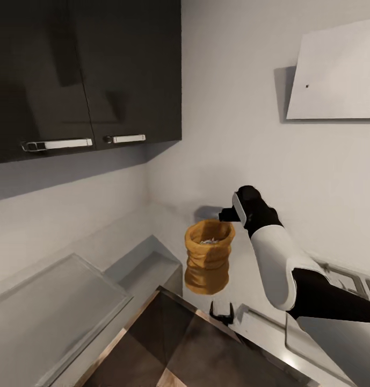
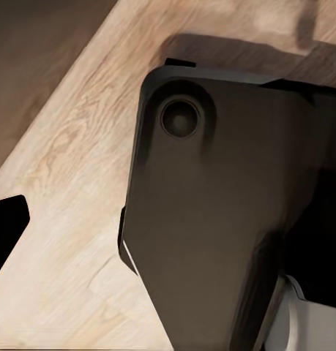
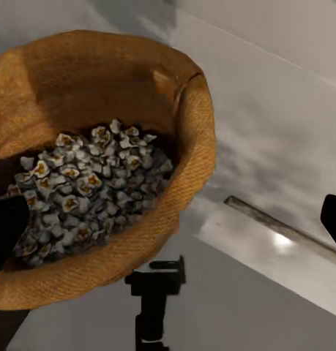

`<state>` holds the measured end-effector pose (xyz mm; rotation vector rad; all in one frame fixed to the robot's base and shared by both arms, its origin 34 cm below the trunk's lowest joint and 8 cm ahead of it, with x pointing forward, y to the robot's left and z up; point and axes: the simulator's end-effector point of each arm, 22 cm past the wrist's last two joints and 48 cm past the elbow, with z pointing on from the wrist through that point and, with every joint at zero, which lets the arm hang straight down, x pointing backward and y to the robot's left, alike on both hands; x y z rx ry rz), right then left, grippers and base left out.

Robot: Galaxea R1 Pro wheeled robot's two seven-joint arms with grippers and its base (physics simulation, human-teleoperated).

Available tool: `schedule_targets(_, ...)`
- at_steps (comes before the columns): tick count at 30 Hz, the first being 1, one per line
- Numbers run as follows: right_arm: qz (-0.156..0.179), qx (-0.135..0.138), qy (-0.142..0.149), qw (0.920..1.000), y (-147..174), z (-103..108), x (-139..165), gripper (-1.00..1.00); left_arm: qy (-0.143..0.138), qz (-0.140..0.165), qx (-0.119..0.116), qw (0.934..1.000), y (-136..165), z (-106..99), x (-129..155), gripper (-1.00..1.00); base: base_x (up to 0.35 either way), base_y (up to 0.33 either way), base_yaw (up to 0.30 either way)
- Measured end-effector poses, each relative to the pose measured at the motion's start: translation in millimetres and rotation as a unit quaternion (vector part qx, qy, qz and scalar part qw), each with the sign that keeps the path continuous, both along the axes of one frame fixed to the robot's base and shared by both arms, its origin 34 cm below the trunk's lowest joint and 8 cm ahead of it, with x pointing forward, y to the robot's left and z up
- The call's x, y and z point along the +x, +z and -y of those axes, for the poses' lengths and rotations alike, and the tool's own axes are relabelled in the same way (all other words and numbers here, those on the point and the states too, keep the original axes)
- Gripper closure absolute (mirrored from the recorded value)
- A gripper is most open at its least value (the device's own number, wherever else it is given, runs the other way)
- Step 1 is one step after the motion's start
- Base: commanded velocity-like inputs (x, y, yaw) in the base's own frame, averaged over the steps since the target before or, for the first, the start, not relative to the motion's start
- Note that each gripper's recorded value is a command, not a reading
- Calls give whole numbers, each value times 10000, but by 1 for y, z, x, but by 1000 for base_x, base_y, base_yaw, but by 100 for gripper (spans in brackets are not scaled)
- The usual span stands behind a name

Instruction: In the kitchen, take the popcorn bag from the countertop, put it into the microwave, and heat it until the popcorn is cooked so the cooked popcorn ends up inside the bag.

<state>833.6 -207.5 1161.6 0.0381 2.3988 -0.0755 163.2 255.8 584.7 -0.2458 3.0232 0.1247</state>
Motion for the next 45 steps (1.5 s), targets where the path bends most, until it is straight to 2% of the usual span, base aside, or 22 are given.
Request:
schedule_targets(7,-15,-40,-18,10000,-1,2,0,-100,4,1,-6,10000,0,1,0,-100,0,-24,103)
schedule_targets(13,-22,-176,-49,9998,-1,7,-1,-100,1,0,-9,10000,0,1,0,-100,0,-251,3)
schedule_targets(18,-20,-179,-48,9998,-1,7,-1,-100,1,1,-9,10000,0,1,0,-100,0,-250,0)
schedule_targets(26,-106,-132,-3,9999,-8,3,-2,-100,7,6,-6,10000,0,1,1,-100,0,-15,0)
schedule_targets(33,130,-117,110,9998,-21,-7,8,-100,4,4,6,10000,0,1,1,-100,8,-6,0)
schedule_targets(45,65,-117,155,9998,-31,-11,7,-100,0,-1,-1,10000,0,0,0,-100,137,-100,0)
